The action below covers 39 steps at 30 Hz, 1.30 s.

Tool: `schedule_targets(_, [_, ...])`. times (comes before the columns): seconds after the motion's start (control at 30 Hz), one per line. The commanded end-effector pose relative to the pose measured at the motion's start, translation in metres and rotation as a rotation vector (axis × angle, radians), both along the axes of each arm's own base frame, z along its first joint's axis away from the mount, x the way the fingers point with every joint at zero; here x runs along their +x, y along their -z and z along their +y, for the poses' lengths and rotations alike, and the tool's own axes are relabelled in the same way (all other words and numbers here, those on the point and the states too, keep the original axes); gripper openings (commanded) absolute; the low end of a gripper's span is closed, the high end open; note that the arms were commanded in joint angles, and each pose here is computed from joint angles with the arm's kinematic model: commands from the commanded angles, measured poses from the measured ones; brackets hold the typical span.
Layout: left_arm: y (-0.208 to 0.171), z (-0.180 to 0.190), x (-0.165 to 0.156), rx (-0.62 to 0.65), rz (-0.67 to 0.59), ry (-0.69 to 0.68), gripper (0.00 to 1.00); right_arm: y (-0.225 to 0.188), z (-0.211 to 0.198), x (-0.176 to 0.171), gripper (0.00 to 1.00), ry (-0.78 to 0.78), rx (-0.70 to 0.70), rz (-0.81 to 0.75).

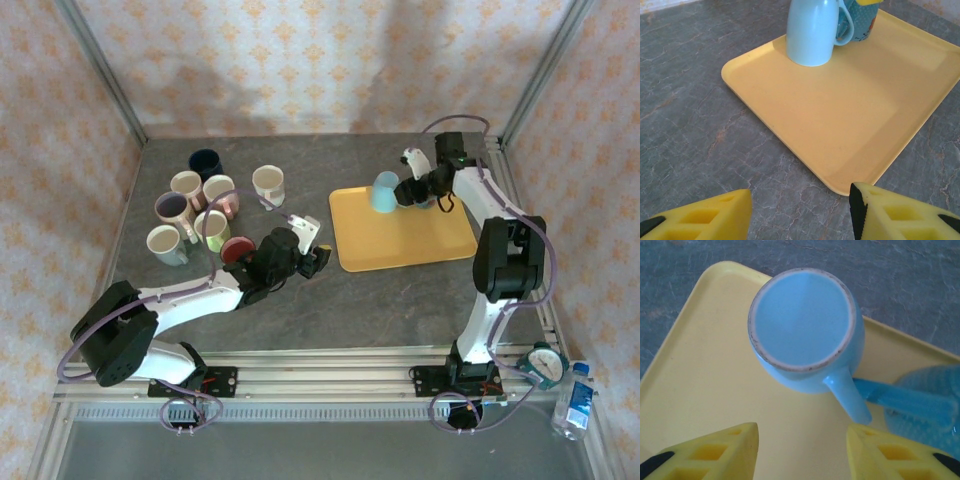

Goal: Turn the mug right side up

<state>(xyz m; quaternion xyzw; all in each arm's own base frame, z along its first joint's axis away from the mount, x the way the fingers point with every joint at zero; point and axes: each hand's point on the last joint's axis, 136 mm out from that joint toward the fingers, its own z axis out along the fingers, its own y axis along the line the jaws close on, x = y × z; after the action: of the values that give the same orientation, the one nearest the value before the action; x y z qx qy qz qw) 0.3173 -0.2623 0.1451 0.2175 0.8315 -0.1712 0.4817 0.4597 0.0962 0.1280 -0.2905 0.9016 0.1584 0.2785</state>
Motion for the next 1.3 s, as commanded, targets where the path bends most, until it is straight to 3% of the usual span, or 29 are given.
schedule_targets(0.0, [-0.019, -0.008, 0.005, -0.022, -0.042, 0.014, 0.55, -0.006, 0.009, -0.001, 0.52, -0.201, 0.0, -0.081])
schedule_targets(0.4, [-0.017, -0.009, 0.011, 0.015, -0.038, 0.01, 0.55, 0.004, -0.006, 0.017, 0.55, -0.277, -0.138, -0.09])
schedule_targets(0.73, [-0.016, -0.01, 0.015, 0.005, -0.041, -0.007, 0.56, 0.028, -0.018, 0.017, 0.52, -0.359, -0.237, 0.008])
schedule_targets(1.03, [-0.014, -0.011, 0.014, 0.019, -0.037, 0.007, 0.56, 0.043, 0.002, 0.022, 0.45, -0.418, -0.239, 0.026])
schedule_targets(1.27, [-0.015, -0.01, 0.013, 0.013, -0.048, 0.01, 0.56, 0.049, 0.018, 0.021, 0.31, -0.415, -0.236, 0.047])
